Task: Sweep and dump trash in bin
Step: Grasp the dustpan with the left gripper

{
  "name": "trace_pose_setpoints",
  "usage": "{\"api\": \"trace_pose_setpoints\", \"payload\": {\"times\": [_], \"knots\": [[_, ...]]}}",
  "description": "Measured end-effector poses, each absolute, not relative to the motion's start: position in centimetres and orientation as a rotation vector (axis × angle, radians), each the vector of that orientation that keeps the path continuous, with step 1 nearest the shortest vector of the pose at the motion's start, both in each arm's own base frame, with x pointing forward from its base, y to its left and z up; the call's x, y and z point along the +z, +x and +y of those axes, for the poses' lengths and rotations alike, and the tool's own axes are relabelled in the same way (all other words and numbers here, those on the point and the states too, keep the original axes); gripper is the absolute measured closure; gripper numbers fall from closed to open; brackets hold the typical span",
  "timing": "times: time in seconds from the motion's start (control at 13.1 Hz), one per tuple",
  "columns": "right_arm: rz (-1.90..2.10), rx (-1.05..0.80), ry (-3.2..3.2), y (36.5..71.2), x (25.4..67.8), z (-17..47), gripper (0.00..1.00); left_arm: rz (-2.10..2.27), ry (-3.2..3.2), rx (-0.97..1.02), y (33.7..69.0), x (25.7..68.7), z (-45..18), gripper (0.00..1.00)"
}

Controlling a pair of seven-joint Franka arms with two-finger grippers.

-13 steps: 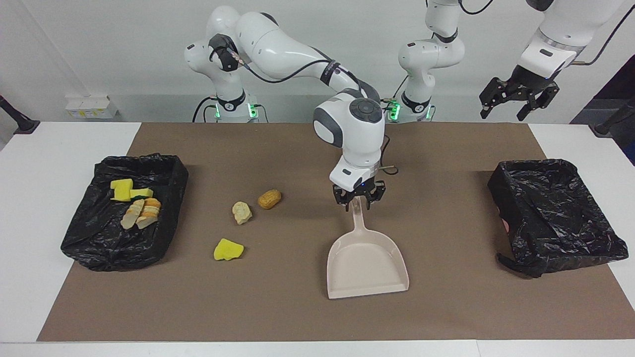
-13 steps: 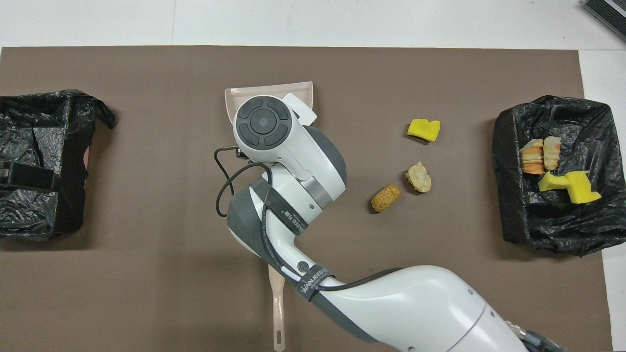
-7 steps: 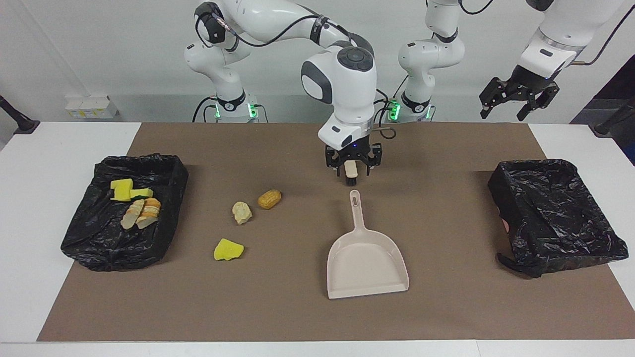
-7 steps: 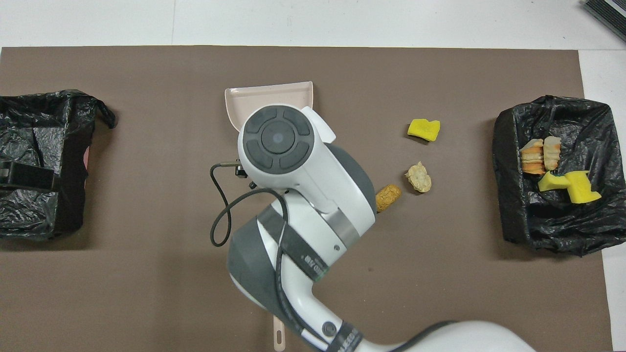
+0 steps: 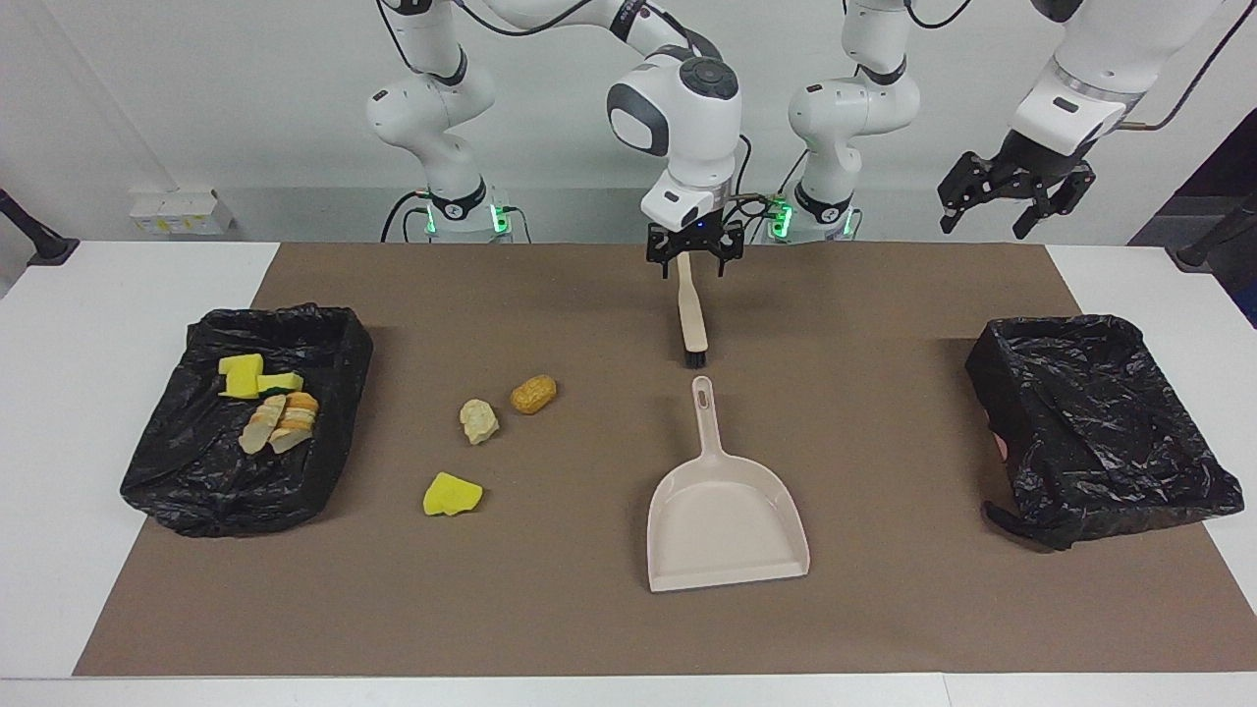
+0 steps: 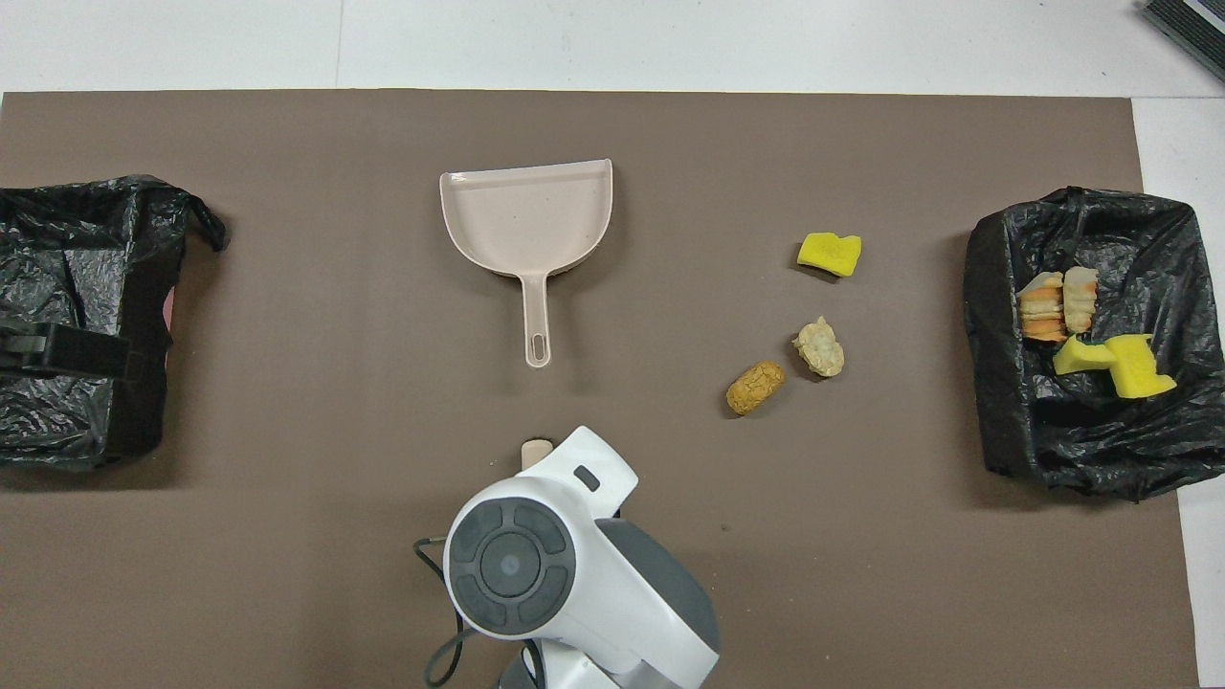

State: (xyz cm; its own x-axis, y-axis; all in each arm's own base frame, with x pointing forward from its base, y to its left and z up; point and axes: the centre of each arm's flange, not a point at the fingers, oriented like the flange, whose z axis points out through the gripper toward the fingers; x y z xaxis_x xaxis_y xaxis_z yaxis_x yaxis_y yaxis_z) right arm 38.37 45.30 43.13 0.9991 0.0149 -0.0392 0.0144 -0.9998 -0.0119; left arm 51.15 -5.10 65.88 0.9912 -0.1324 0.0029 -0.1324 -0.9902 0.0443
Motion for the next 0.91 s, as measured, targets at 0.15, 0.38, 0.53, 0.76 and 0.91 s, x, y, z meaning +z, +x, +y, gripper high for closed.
{"api": "trace_pose_setpoints", "payload": {"times": [0.15,0.38,0.53,0.76,0.91], "knots": [[-0.083,0.103,-3.158,35.1,41.4,46.1,0.07,-0.176,3.087,0.062,51.7,65.3,-7.8,0.0],[-0.125,0.128,-3.173,30.7,38.4,47.7,0.08,-0.11,3.058,0.158,54.0,60.9,-14.4,0.0],[-0.131,0.154,-3.149,28.8,37.1,48.4,0.1,-0.06,3.025,0.217,56.3,57.6,-17.5,0.0],[-0.128,0.173,-3.148,27.2,35.4,48.4,0.12,-0.096,3.002,0.223,58.6,52.2,-22.0,0.0],[-0.121,0.169,-3.146,26.8,34.5,48.1,0.16,-0.127,3.028,0.186,59.4,47.1,-26.8,0.0]]}}
